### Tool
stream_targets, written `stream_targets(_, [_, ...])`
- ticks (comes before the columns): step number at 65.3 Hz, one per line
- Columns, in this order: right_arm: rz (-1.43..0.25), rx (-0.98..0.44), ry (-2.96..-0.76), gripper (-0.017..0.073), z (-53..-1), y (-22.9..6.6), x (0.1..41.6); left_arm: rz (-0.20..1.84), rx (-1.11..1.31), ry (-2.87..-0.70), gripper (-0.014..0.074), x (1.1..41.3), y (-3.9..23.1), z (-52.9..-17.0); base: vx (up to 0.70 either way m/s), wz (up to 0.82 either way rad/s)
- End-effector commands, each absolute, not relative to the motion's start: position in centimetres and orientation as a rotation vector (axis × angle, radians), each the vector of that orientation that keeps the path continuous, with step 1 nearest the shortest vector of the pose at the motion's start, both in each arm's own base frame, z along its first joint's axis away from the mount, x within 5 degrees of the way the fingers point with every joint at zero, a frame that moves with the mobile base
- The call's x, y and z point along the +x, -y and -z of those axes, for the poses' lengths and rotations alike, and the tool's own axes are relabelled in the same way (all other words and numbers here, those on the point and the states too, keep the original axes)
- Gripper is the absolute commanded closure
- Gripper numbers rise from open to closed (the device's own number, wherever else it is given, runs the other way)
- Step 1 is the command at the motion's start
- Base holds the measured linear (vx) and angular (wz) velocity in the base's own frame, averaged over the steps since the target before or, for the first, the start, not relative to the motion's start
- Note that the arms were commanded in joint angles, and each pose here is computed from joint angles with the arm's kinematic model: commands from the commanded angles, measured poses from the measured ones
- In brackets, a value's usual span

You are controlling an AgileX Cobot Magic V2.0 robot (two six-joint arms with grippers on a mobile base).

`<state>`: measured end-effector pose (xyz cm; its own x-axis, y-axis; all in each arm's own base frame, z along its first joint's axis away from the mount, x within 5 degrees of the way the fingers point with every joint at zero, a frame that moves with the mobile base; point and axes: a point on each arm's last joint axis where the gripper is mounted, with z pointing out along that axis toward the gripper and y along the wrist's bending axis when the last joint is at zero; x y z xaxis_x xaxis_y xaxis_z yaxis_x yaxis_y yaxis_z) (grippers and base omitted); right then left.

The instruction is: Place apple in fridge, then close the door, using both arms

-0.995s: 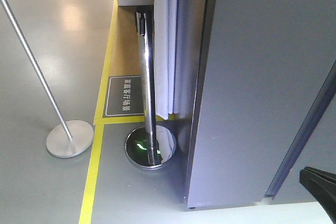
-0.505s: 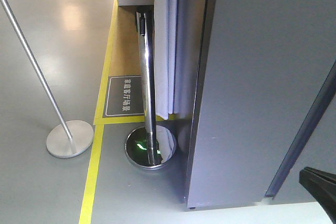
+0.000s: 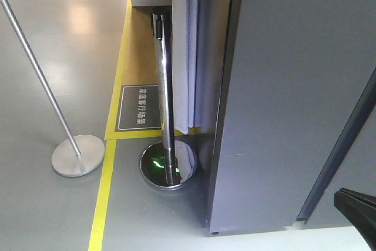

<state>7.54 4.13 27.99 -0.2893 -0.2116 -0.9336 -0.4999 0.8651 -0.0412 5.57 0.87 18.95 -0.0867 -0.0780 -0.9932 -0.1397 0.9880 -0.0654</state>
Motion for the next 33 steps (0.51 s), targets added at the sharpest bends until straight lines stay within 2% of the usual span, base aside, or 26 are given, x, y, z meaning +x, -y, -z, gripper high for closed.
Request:
stream_targets(1, [-0.308,-0.488,-1.827,0.0562,-29.07,-4.04,7.8,-0.033,-0.152,-1.595,0.0602,5.56,-0.72,-19.1,0.0,0.0])
stream_targets(33, [-0.314,-0.489,-1.826,0.0562,-29.08,-4.08,7.78,-0.033,-0.152,-1.595,0.0602,5.56,-0.72,-19.1,0.0,0.0])
